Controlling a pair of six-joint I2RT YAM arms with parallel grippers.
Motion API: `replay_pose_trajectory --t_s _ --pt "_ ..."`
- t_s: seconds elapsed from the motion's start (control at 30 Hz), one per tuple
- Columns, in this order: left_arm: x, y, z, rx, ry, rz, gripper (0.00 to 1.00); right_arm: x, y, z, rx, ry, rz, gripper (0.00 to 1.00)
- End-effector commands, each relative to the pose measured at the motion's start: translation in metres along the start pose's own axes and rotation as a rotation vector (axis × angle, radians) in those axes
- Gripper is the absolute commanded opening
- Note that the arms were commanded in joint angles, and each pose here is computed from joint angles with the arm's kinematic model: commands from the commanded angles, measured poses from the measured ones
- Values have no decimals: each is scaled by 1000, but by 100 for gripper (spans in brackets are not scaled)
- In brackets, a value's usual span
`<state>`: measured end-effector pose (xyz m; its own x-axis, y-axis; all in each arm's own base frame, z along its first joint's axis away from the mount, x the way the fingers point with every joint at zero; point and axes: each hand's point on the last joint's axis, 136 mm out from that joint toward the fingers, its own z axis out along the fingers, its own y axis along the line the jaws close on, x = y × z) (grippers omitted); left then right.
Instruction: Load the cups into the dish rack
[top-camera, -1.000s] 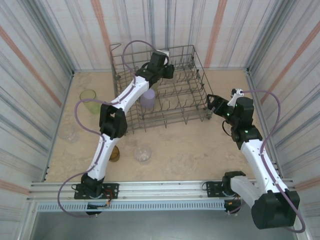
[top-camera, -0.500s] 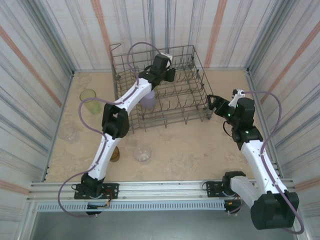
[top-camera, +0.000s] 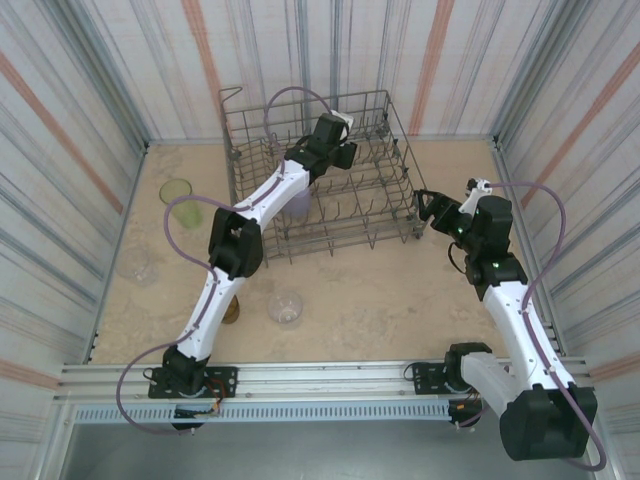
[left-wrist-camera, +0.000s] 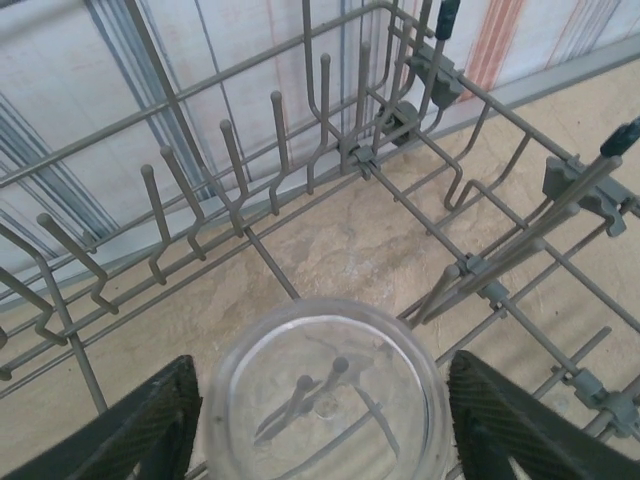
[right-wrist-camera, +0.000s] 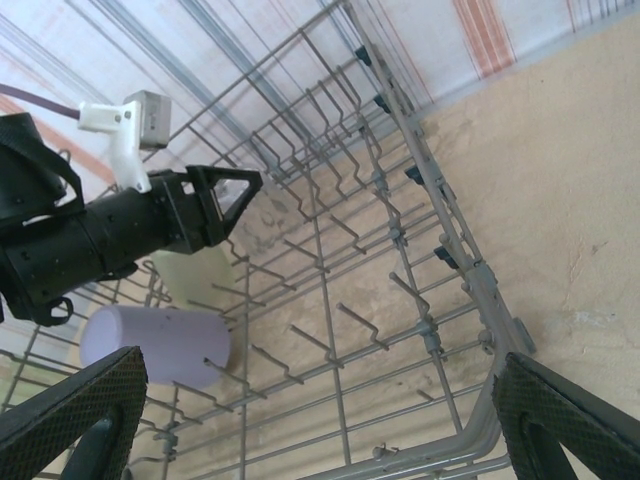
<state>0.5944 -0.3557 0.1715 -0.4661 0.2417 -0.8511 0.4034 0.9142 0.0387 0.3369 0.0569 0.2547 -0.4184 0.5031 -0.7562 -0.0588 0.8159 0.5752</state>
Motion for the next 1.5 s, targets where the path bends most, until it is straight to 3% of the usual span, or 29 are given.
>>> replay_pose_trajectory --t_s 0.0,0.2,0.9,1.2,1.27,1.47 --pt "-7 6 -4 -39 -19 9 79 3 0 -1 -10 13 -5 93" --pt "-15 13 -12 -72 -37 12 99 0 2 -7 -13 1 -3 93" --pt "-26 60 -65 -156 -42 -83 99 3 12 -23 -42 13 42 93" --pt "-53 57 -116 -102 -94 -144 99 12 19 -27 -45 75 67 95" --pt "-68 58 -140 -89 -128 -159 99 16 22 -27 -43 91 68 99" --pt "-69 58 -179 -56 -130 -183 99 29 31 -24 -17 142 39 99"
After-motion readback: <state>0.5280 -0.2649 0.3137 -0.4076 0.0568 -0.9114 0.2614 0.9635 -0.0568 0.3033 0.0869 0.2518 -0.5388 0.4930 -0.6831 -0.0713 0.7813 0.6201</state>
